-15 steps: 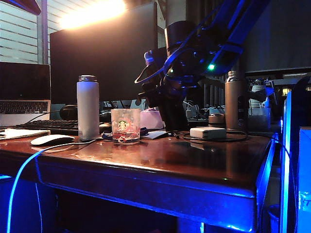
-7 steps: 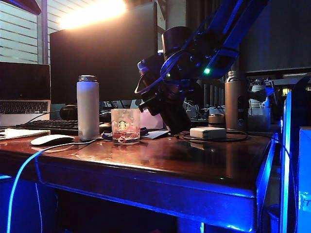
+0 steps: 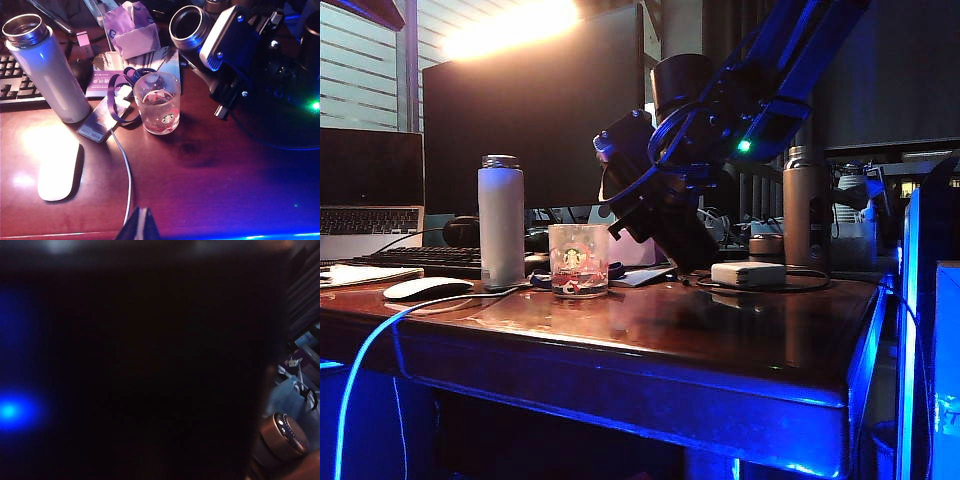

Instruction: Pick up the black thermos, pour a little water from inside into the glass cup, then place the black thermos back on the table.

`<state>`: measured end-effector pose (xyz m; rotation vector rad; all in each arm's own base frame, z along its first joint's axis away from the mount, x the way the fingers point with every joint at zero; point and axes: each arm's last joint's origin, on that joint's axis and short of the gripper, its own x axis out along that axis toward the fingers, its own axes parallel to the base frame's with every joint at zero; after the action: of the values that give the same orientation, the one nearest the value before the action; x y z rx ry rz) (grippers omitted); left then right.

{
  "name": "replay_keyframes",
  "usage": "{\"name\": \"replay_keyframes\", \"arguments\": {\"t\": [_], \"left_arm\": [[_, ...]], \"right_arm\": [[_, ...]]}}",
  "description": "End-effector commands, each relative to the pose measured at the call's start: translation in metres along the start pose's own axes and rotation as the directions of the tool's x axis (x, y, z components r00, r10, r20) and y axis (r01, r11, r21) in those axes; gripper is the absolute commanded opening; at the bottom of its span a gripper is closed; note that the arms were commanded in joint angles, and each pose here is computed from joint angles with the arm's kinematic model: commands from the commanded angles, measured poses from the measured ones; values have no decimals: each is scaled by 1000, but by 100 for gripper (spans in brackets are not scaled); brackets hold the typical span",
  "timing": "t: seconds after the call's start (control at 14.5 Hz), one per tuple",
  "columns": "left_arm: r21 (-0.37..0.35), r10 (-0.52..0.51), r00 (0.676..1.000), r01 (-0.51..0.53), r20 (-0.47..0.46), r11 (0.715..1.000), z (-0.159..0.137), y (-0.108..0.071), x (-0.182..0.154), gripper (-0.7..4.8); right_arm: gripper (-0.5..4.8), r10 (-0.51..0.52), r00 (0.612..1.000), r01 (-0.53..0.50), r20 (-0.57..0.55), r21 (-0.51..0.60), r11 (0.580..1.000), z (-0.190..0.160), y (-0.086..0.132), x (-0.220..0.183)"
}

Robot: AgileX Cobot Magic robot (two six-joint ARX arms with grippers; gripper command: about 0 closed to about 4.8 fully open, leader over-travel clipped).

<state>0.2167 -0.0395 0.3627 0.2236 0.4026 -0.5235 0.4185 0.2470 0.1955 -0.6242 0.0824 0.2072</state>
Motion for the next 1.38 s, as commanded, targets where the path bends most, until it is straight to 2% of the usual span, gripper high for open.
{"name": "replay_keyframes", "arguments": {"t": [0.07, 0.28, 0.55, 1.03, 1.17, 1.38], "left_arm": [[7, 1, 1000, -1, 21, 1000, 3, 0, -2, -5], [5, 1, 1000, -1, 21, 1000, 3, 0, -2, -5], [5, 1, 1000, -1, 21, 1000, 3, 0, -2, -5], [4, 1, 1000, -1, 20, 1000, 3, 0, -2, -5], [4, 1, 1000, -1, 20, 1000, 3, 0, -2, -5], [4, 1, 1000, -1, 20, 1000, 3, 0, -2, -5]], "right_arm": [[241, -54, 997, 54, 61, 8, 999, 13, -7, 1], [241, -64, 997, 64, 51, 6, 998, 14, -3, 13], [241, -72, 996, 75, 48, -64, 995, 12, -8, 15], [241, -64, 998, 67, 29, -125, 990, -4, 3, 26], [241, -77, 996, 82, 37, -191, 978, -3, 2, 26], [241, -98, 993, 111, 67, -234, 966, 0, -1, 26]]}}
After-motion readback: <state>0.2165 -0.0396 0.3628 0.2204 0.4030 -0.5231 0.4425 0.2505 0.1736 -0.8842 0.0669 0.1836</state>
